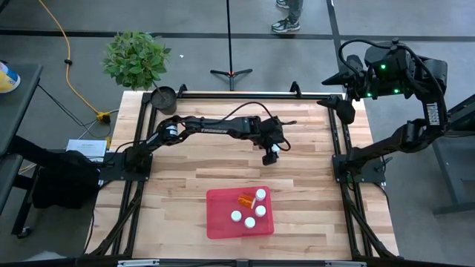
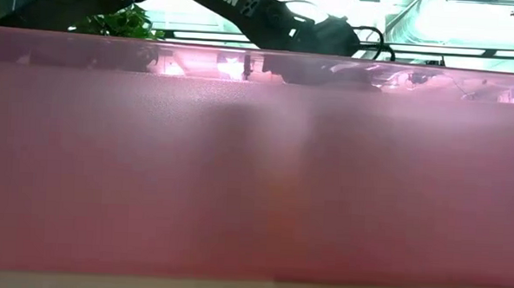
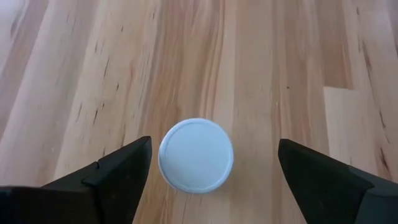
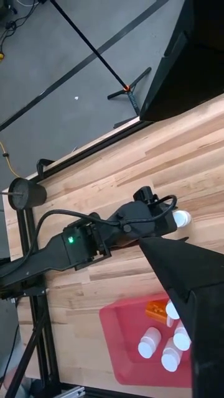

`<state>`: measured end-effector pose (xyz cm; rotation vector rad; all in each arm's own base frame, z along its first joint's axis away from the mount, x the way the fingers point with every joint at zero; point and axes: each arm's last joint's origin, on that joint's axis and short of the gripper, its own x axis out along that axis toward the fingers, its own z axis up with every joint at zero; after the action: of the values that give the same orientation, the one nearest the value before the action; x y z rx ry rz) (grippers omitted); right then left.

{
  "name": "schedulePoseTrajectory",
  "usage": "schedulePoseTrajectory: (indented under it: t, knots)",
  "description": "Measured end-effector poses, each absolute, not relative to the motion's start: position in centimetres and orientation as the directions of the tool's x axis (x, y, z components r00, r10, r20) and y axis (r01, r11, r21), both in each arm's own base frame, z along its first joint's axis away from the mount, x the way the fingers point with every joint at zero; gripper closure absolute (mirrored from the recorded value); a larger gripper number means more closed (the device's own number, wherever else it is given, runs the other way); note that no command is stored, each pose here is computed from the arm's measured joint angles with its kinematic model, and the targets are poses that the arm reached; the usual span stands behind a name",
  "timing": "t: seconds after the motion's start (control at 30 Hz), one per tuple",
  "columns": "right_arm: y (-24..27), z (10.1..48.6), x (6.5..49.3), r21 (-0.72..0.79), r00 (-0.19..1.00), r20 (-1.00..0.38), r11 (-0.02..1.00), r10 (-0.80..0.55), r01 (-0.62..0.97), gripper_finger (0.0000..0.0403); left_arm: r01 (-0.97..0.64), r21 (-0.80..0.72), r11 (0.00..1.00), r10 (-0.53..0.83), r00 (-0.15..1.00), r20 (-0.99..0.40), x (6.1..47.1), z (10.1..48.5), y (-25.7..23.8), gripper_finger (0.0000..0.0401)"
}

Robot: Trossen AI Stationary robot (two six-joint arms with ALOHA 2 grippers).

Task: Pick and place pill bottles into a basket
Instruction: Put the white medicine bottle into the red container

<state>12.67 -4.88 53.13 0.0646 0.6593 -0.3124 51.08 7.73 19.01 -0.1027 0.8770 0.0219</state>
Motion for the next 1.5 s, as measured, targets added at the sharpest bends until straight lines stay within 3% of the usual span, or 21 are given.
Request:
schedulePoseTrajectory:
  t: [1.37, 1.5]
  knots:
    - [-5.0, 53.1, 12.7, -0.070, 0.736, -0.612, 0.947, -0.289, 0.314, 0.0091, -0.084, -0.081, 0.993, -0.005, 0.659, -0.752, 51.8, 17.5, 7.9, 0.0020]
    - [-5.0, 53.1, 12.7, -0.069, 0.736, -0.612, 0.947, -0.289, 0.315, 0.0091, -0.085, -0.079, 0.993, -0.003, 0.658, -0.753, 51.8, 17.5, 7.9, 0.0034]
